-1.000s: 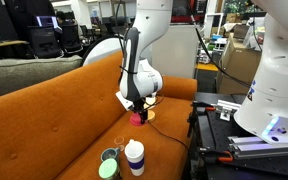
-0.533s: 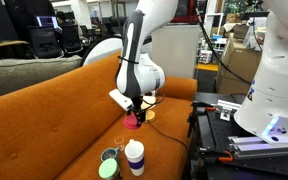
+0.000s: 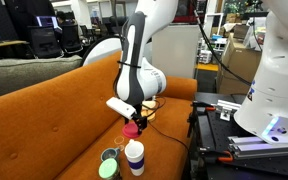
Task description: Cover the blue-white cup with the pink lid
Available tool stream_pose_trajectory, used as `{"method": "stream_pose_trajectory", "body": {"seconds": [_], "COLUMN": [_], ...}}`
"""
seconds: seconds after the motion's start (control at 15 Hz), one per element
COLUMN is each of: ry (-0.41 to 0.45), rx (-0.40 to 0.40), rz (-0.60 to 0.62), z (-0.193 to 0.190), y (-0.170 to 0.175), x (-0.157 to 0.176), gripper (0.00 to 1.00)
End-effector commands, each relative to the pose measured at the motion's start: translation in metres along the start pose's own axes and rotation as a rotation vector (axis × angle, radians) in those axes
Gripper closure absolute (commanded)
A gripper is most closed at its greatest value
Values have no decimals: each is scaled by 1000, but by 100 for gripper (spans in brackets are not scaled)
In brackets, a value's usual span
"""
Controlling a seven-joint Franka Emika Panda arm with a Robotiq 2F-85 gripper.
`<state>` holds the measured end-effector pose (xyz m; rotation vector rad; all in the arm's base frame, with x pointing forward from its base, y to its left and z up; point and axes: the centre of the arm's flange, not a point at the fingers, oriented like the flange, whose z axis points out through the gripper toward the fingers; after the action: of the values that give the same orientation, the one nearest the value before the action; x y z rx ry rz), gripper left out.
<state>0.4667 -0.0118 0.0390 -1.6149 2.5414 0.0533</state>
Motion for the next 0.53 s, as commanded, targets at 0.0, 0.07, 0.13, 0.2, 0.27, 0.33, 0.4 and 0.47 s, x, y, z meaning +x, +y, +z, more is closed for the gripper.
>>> {"method": "stream_pose_trajectory", "body": {"seconds": [0.0, 0.07, 0.13, 0.2, 0.27, 0.33, 0.4, 0.47], "ry": [18, 26, 32, 45, 56, 61, 71, 75], "rx": [-35, -38, -38, -38, -37, -43, -45, -52], "rz": [-76, -94, -113, -127, -139, -153, -166, -182], "z": [13, 17, 20, 24, 28, 32, 35, 39], "y": [-2, -1, -1, 0, -1, -1, -2, -1], "x": [-13, -18, -22, -25, -28, -30, -33, -35], "gripper": [33, 33, 33, 33, 33, 33, 33, 33]}}
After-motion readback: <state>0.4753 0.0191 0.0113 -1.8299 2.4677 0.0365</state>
